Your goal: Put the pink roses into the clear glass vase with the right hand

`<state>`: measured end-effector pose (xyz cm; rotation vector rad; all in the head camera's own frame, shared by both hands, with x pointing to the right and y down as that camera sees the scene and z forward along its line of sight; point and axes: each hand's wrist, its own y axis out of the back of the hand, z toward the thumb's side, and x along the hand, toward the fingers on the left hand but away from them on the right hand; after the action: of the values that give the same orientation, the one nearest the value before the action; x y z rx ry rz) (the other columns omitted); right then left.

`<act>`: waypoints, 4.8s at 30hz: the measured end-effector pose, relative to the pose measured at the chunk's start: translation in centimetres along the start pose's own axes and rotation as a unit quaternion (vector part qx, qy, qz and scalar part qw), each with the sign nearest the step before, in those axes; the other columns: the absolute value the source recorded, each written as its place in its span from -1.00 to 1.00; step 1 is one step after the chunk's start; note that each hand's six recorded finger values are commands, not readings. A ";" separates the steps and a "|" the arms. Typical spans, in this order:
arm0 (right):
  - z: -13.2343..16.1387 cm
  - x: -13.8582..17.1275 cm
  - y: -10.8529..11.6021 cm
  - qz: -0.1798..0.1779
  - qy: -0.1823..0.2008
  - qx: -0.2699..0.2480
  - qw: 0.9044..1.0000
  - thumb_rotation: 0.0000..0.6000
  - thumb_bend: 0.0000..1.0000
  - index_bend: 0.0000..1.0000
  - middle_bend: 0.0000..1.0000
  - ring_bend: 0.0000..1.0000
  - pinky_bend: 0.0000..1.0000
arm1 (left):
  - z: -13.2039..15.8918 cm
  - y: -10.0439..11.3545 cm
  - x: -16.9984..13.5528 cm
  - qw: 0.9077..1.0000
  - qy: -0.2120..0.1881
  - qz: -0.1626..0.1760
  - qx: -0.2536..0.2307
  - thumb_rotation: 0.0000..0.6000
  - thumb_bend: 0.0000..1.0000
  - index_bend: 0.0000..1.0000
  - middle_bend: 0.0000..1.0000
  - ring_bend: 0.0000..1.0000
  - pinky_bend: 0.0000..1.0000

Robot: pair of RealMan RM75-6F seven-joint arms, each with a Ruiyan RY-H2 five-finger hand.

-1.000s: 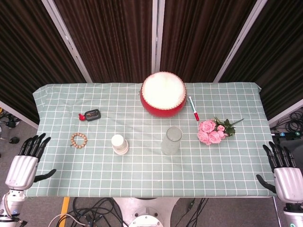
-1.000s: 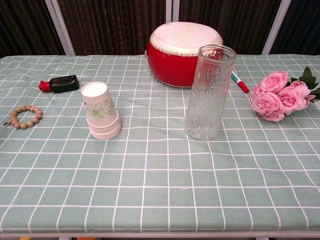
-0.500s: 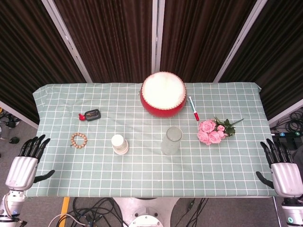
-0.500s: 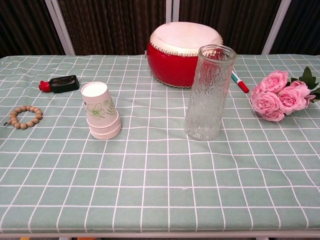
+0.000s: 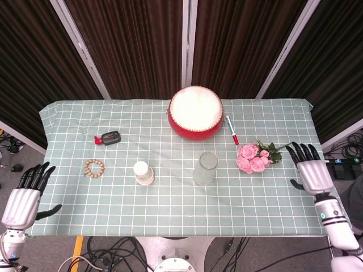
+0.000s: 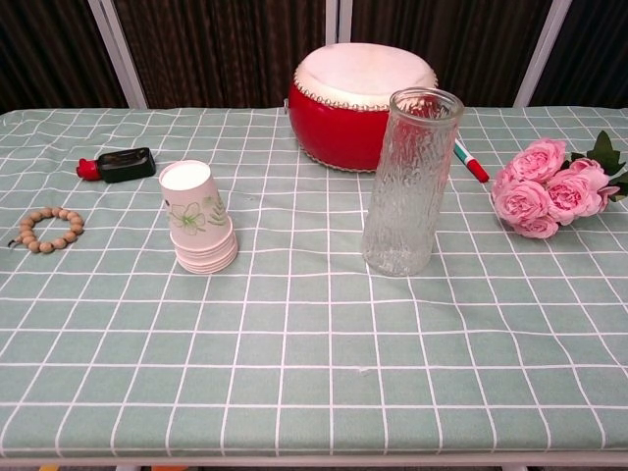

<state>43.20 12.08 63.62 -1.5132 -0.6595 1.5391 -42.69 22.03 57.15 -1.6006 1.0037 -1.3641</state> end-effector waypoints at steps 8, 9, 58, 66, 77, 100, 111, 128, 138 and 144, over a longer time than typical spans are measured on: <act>2.3 -4.7 -1.8 0.039 0.021 0.042 0.998 1.00 -0.80 -1.00 -0.98 -1.00 -1.00 | 0.2 0.5 0.0 1.000 -0.007 0.002 0.003 0.97 -1.00 -0.86 -1.00 -1.00 -0.79; 2.5 -5.0 -2.0 0.041 0.022 0.046 0.998 1.00 -0.80 -1.00 -0.99 -1.00 -1.00 | 0.2 0.5 0.0 1.000 -0.008 0.003 0.003 0.97 -1.00 -0.86 -1.00 -1.00 -0.79; 7.5 -11.7 -6.7 -0.005 0.024 0.042 0.999 1.00 -0.40 0.50 0.18 -0.44 -0.68 | -1.7 0.6 -0.3 1.000 0.003 0.007 0.005 1.00 -1.00 -0.86 -1.00 -1.00 -0.79; 6.7 -11.1 -4.8 -0.041 0.026 0.008 0.999 1.00 -0.40 0.53 0.21 -0.42 -0.66 | -1.4 0.7 -0.2 1.000 0.000 0.007 0.007 1.00 -1.00 -0.86 -1.00 -1.00 -0.79; 6.8 -8.7 3.1 -0.110 0.044 -0.116 0.986 1.00 -0.40 0.53 0.20 -0.42 -0.66 | -0.9 -0.1 -0.1 1.000 -0.003 -0.005 0.007 1.00 -1.00 -0.86 -1.00 -1.00 -0.79; 12.5 1.5 22.5 -0.181 0.160 -0.521 0.819 1.00 -0.39 0.53 0.22 -0.42 -0.64 | -0.9 -0.1 -0.1 1.000 0.001 -0.009 0.010 1.00 -1.00 -0.86 -1.00 -1.00 -0.79; 14.3 1.0 19.4 -0.085 0.132 -0.676 0.720 1.00 -0.39 0.53 0.22 -0.42 -0.64 | -1.2 -0.4 -0.1 1.000 0.005 -0.012 0.006 1.00 -1.00 -0.86 -1.00 -1.00 -0.79; 16.8 -0.9 16.6 -0.036 0.112 -0.680 0.723 1.00 -0.39 0.53 0.22 -0.43 -0.64 | -2.4 -0.5 -0.2 1.000 0.018 -0.010 -0.002 1.00 -1.00 -0.86 -1.00 -1.00 -0.79; 18.7 -4.0 13.2 0.010 0.074 -0.672 0.737 1.00 -0.40 0.53 0.21 -0.44 -0.64 | -3.2 -0.6 -0.4 1.000 0.027 -0.009 -0.007 1.00 -1.00 -0.86 -1.00 -1.00 -0.79; 20.7 -4.8 12.2 0.034 0.086 -0.673 0.734 1.00 -0.47 0.46 0.16 -0.51 -0.64 | -3.6 -0.5 -0.5 0.999 0.031 -0.007 -0.009 1.00 -1.00 -0.86 -1.00 -1.00 -0.79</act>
<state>20.01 5.99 58.43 -2.6558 -1.8404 0.7906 -46.29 22.42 57.84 -1.5898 1.0461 -1.4246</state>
